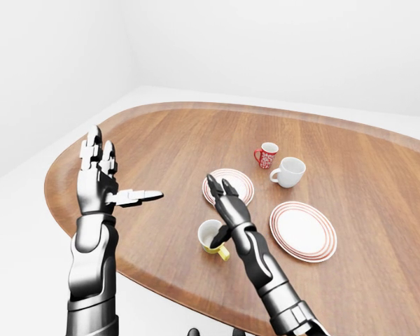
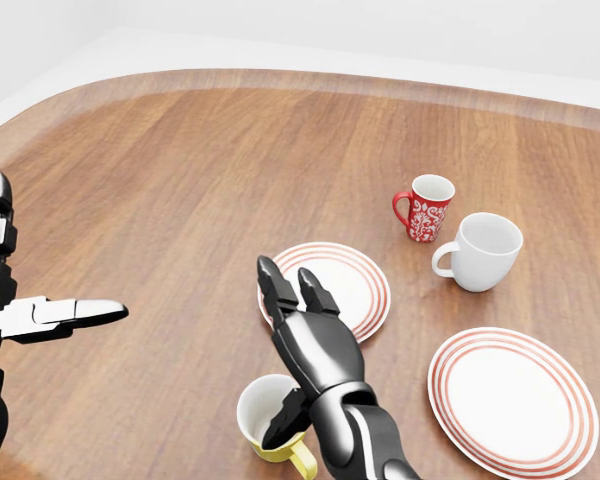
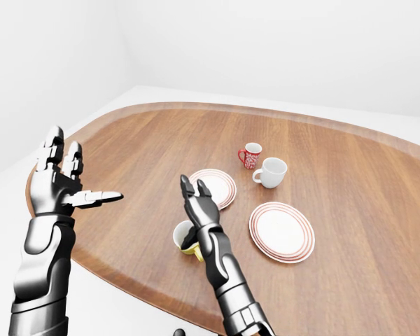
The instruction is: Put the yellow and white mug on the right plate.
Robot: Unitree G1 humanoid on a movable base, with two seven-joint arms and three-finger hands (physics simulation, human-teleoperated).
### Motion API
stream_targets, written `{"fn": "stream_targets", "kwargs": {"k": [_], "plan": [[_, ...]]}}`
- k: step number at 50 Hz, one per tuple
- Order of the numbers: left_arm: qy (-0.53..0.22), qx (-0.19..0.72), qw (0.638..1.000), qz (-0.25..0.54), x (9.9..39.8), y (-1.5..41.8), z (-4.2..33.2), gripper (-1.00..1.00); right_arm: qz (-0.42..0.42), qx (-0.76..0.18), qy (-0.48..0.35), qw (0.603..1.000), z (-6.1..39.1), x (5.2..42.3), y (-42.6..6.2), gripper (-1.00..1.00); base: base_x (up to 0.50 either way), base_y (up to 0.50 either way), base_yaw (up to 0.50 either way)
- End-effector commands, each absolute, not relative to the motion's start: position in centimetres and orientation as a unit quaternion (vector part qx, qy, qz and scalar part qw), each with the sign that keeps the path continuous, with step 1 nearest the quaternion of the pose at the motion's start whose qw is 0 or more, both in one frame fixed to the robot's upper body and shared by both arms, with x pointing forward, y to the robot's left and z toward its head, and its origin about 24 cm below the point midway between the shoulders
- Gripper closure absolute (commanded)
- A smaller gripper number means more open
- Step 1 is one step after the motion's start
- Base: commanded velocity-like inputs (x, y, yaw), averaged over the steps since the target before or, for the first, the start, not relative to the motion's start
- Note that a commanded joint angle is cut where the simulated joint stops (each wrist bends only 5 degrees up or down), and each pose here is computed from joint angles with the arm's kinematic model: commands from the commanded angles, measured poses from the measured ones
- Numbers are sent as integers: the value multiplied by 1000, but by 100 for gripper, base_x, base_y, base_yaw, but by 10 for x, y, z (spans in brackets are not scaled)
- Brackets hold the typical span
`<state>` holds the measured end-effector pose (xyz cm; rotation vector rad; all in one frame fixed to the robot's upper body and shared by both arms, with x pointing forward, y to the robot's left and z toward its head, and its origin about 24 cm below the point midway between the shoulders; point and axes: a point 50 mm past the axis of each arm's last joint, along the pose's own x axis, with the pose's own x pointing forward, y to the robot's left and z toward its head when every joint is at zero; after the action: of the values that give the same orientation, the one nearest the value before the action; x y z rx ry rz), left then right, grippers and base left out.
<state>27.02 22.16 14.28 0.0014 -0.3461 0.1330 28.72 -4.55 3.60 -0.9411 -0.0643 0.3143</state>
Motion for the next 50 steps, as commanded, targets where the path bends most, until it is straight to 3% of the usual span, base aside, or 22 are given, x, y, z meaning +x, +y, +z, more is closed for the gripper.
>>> {"fn": "stream_targets", "kwargs": {"k": [1,50], "plan": [[-175,1,982,67,270,222,144,-100,164,-447,-23,879,26,282,-41,-100,0,0,0],[-173,2,983,65,269,221,143,-100,189,-463,4,866,-16,266,-38,-100,0,0,0]]}}
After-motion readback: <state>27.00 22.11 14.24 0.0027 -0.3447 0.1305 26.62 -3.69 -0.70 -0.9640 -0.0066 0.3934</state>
